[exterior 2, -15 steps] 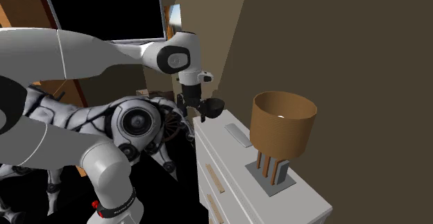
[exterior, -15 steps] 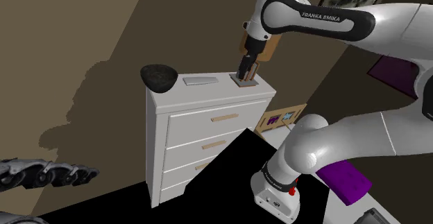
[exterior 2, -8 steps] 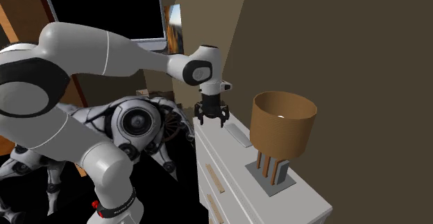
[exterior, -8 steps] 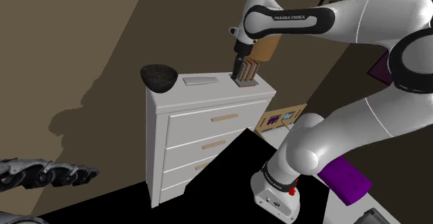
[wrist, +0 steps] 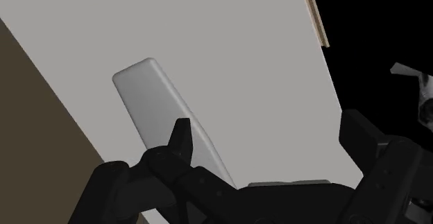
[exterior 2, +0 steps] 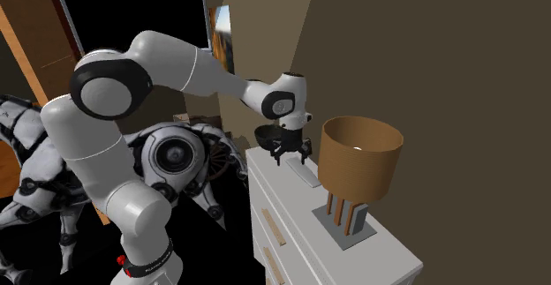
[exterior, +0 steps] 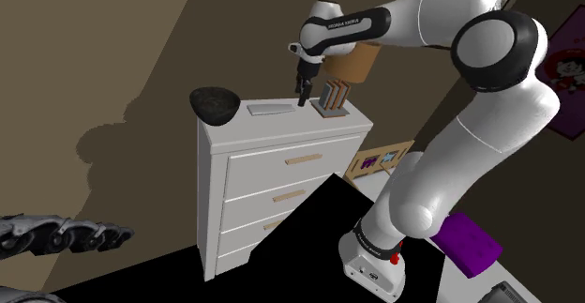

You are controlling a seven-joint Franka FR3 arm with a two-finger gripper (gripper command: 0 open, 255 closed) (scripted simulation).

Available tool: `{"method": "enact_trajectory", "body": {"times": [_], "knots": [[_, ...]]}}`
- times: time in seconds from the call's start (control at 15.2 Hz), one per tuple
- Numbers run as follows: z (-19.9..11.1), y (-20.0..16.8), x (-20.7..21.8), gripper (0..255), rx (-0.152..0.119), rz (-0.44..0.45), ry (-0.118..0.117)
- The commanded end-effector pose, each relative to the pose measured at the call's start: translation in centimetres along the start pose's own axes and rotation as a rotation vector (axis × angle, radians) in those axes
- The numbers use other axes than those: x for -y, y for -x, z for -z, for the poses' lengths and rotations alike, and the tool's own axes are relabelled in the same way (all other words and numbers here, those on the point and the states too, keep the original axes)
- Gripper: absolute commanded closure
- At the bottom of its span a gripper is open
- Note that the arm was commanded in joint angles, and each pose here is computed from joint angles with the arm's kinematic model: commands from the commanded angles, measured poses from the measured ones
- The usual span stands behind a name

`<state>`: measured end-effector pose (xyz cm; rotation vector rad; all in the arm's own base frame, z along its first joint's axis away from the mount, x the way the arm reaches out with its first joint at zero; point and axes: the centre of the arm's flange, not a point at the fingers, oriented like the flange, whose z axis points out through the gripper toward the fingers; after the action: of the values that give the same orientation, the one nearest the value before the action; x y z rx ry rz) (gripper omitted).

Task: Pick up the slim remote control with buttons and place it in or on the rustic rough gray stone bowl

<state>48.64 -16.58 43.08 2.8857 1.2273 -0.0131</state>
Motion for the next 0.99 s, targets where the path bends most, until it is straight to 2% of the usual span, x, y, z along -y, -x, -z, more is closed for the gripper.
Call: {"method": "enact_trajectory", "body": {"times": [0.0,0.46,0.92], "knots": [[-1.5,-1.4,-1.9,0,-0.003,0.086,0.0],[-6.1,-7.3,-7.2,0,-0.016,0.362,-0.009],[-9.4,-7.6,-7.3,0,-0.016,0.371,-0.009]]}}
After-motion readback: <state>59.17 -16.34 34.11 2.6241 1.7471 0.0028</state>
